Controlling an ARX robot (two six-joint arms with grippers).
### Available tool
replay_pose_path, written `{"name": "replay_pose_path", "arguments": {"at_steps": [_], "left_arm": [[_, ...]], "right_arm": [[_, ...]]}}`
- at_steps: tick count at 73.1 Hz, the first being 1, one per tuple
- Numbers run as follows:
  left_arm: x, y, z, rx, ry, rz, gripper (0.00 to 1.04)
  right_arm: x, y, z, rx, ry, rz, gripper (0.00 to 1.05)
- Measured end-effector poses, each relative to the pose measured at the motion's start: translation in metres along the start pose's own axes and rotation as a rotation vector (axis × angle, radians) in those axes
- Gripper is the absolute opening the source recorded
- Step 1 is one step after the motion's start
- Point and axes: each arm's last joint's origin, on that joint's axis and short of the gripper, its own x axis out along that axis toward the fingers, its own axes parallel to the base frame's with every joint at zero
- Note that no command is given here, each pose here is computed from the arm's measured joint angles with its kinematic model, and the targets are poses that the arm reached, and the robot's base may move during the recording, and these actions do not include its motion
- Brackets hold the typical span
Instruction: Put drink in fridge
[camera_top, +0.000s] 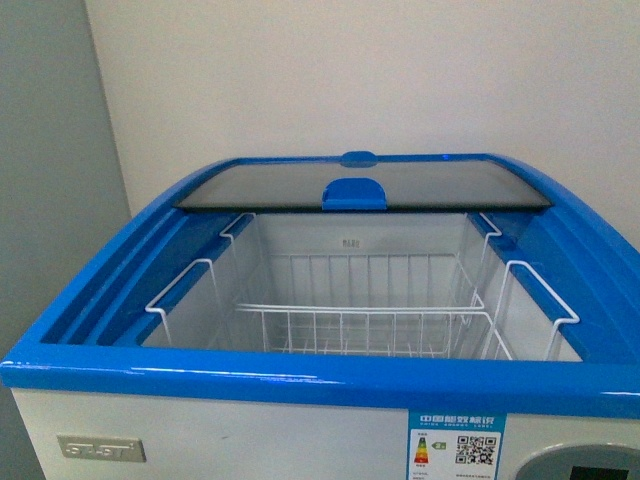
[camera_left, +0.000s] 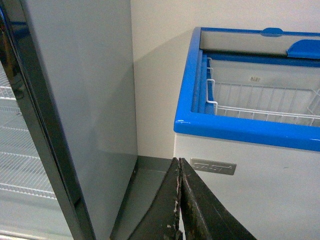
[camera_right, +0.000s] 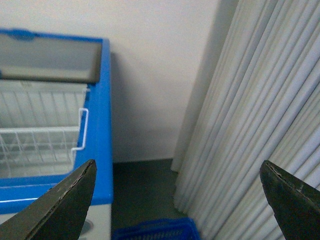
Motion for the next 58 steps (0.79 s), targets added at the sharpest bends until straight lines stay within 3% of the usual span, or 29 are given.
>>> {"name": "replay_pose_path", "arguments": {"at_steps": [5,13,18,20,30,36,58], "left_arm": [[0.000,0.000,0.000,0.000,0.000,0.001,0.03],[0.000,0.000,0.000,0.000,0.000,0.000,0.03],[0.000,0.000,0.000,0.000,0.000,0.000,0.03],[0.000,0.000,0.000,0.000,0.000,0.003,0.03],[0.000,0.000,0.000,0.000,0.000,0.001,0.03],[0.000,0.000,0.000,0.000,0.000,0.001,0.03],[0.000,0.000,0.000,0.000,0.000,0.001,0.03]], "right_arm": [[0.000,-0.002,-0.007,0.049,-0.054,0.172,0.84],[0.004,-0.001,-0.032,0.048,-0.044,0.336,0.65],[0.005,-0.001,-0.043,0.046,-0.038,0.371,0.55],[0.006,-0.004,-0.049,0.047,-0.043,0.400,0.46],[0.010,-0.010,-0.070,0.051,-0.041,0.354,0.15],[0.010,-0.010,-0.078,0.048,-0.040,0.356,0.02],[0.010,-0.009,-0.096,0.052,-0.040,0.355,0.03]]}}
